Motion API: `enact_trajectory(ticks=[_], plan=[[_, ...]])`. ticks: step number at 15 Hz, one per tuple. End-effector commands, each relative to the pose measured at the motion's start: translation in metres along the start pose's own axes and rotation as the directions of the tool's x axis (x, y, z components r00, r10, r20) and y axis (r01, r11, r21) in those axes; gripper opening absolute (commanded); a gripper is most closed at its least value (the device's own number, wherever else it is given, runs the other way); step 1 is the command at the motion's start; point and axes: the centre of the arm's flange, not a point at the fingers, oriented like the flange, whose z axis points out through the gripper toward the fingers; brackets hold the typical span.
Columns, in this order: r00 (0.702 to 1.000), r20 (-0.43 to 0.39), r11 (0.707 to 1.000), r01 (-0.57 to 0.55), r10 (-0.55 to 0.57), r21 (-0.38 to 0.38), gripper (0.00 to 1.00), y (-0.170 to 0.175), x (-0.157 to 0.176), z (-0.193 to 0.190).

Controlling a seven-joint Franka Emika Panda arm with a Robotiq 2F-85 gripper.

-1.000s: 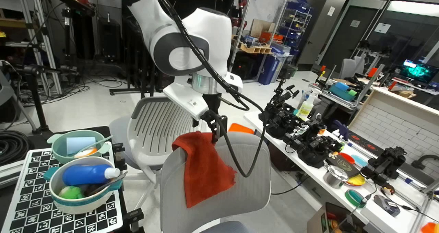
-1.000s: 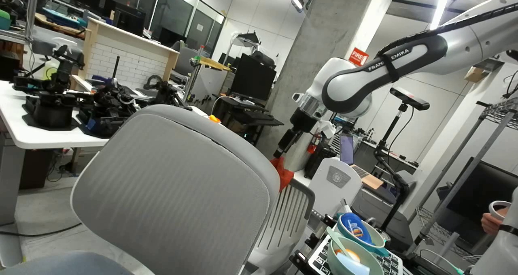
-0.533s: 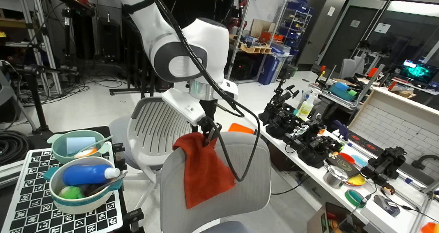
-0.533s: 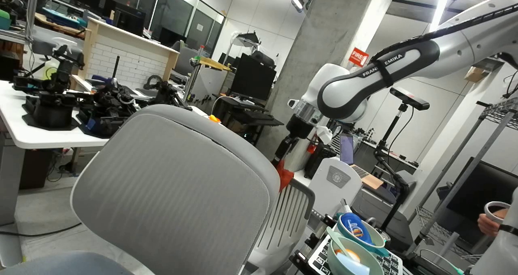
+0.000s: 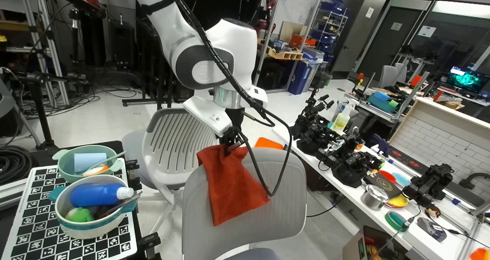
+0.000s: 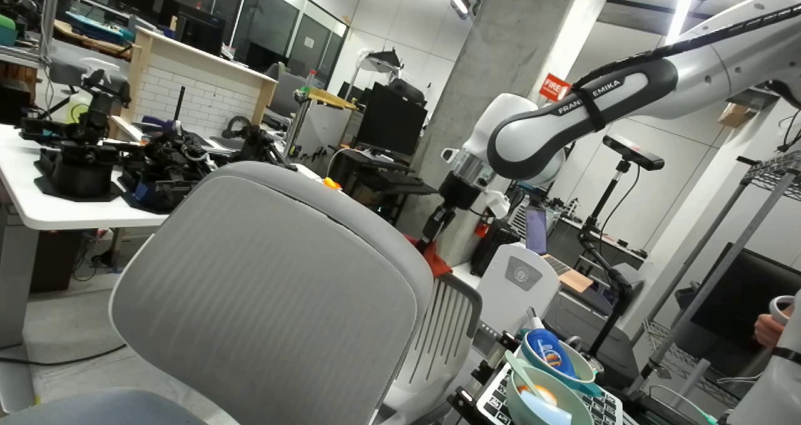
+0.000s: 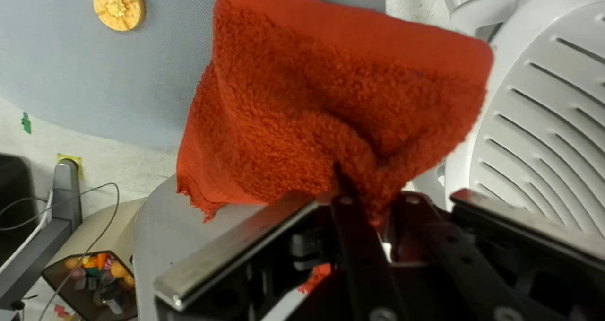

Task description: Move the orange cloth to the chair on the left and then back to the chair on the right

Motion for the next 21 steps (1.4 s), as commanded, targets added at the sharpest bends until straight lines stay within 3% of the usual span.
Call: enact_trajectory(ticks=[1,7,11,21], plan=[[0.999,-0.037,1.0,0.005,-0.006,-0.016,0.01,0.008,0.0,-0.04],[0.984,-0.177,0.999,0.001,-0.009,-0.045,0.03,0.018,0.029,-0.149],[0.963,-0.266,0.997,0.033,-0.052,-0.074,0.03,-0.003,0.055,-0.211],[0.94,-0.309,0.989,0.144,-0.143,-0.021,0.03,-0.105,0.121,-0.251]])
